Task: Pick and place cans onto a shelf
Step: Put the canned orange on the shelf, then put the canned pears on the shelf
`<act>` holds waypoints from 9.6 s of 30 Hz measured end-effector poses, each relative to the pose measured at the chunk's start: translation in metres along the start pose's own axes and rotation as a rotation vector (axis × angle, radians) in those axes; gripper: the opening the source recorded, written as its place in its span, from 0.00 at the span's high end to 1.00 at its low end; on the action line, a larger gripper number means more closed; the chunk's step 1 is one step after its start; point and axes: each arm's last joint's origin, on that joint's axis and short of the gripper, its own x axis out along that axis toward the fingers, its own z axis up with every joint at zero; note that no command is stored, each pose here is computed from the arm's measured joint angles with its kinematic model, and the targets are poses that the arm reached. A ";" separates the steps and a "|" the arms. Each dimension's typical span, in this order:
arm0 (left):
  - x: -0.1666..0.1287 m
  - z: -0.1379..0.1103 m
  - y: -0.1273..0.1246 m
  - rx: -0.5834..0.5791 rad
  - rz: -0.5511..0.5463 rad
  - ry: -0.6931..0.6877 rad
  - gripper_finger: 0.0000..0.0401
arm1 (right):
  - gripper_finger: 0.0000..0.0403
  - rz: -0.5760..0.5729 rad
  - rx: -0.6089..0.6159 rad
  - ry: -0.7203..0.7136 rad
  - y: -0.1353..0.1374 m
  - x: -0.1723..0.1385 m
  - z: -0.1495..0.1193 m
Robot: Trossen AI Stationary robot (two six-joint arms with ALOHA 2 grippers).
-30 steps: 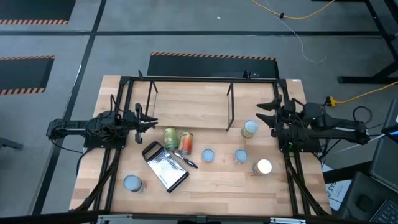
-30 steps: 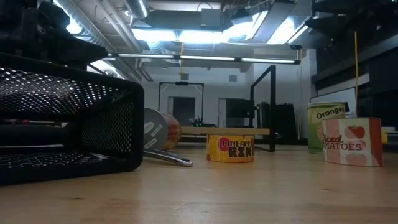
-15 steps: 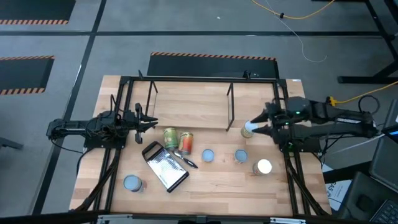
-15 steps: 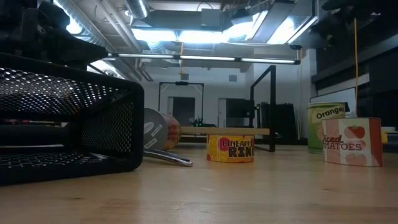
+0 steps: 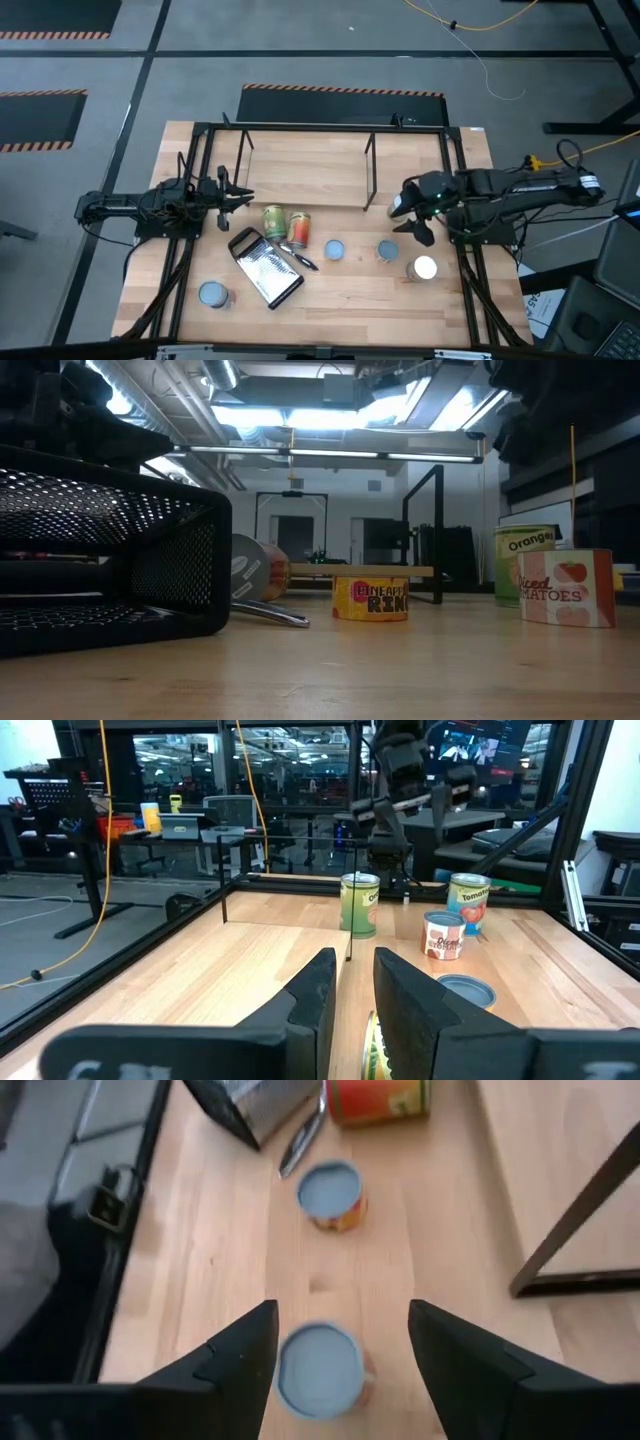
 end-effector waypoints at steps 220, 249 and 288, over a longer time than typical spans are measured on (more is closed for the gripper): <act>0.000 0.000 0.000 0.008 0.000 0.000 0.84 | 0.97 -0.594 0.247 0.404 -0.160 0.087 0.190; 0.000 0.000 0.000 0.008 0.000 0.000 0.84 | 0.78 -0.592 0.243 0.405 -0.159 0.087 0.190; 0.000 0.006 0.000 -0.001 -0.005 -0.066 0.84 | 0.78 -0.718 0.009 0.272 -0.027 0.014 0.184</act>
